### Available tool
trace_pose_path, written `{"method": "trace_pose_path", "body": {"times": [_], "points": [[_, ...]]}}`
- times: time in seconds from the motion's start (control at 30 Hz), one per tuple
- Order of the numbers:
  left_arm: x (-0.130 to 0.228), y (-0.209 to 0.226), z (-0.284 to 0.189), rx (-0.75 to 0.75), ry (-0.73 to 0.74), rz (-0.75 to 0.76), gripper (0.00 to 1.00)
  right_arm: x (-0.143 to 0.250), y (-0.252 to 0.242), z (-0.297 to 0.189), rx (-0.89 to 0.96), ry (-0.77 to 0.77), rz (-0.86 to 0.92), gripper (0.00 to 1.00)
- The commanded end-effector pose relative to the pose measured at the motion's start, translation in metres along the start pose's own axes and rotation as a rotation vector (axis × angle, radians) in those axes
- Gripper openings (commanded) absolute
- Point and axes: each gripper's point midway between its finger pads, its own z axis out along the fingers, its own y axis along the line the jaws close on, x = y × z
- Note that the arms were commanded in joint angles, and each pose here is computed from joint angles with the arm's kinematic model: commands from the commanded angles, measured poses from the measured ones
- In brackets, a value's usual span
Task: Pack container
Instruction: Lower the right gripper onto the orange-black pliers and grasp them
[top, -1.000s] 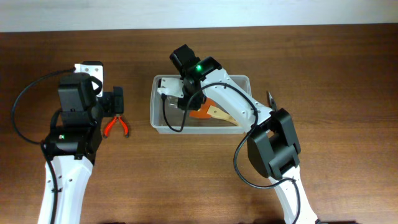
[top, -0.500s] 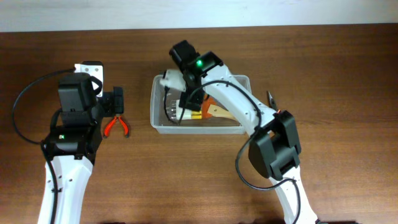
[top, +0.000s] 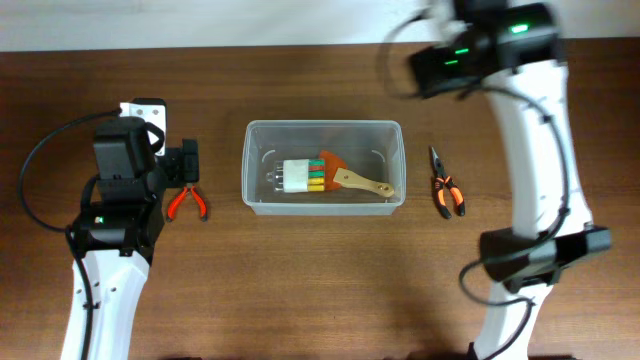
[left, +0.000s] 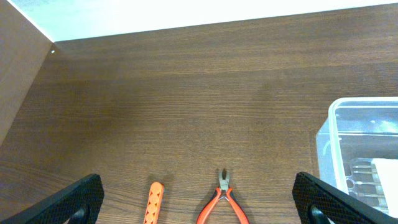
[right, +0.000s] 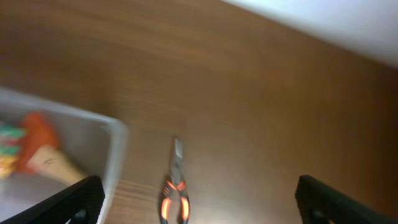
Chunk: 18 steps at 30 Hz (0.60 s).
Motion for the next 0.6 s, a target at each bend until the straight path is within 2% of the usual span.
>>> {"method": "trace_pose_path", "body": {"times": [0.0, 0.17, 0.37, 0.57], "points": [[-0.008, 0.002, -0.002, -0.004, -0.018, 0.011, 0.99, 0.038, -0.045, 0.044, -0.005, 0.152, 0.337, 0.99], [-0.008, 0.002, -0.002, -0.004, -0.018, 0.011, 0.99, 0.097, -0.058, 0.094, -0.052, 0.361, 0.418, 0.98], [-0.008, 0.002, -0.002, -0.004, -0.018, 0.011, 0.99, 0.169, -0.033, 0.136, -0.086, 0.605, 0.404, 0.91], [-0.008, 0.002, -0.002, -0.004, -0.018, 0.011, 0.99, 0.213, -0.014, 0.156, -0.136, 0.717, 0.311, 0.82]]}}
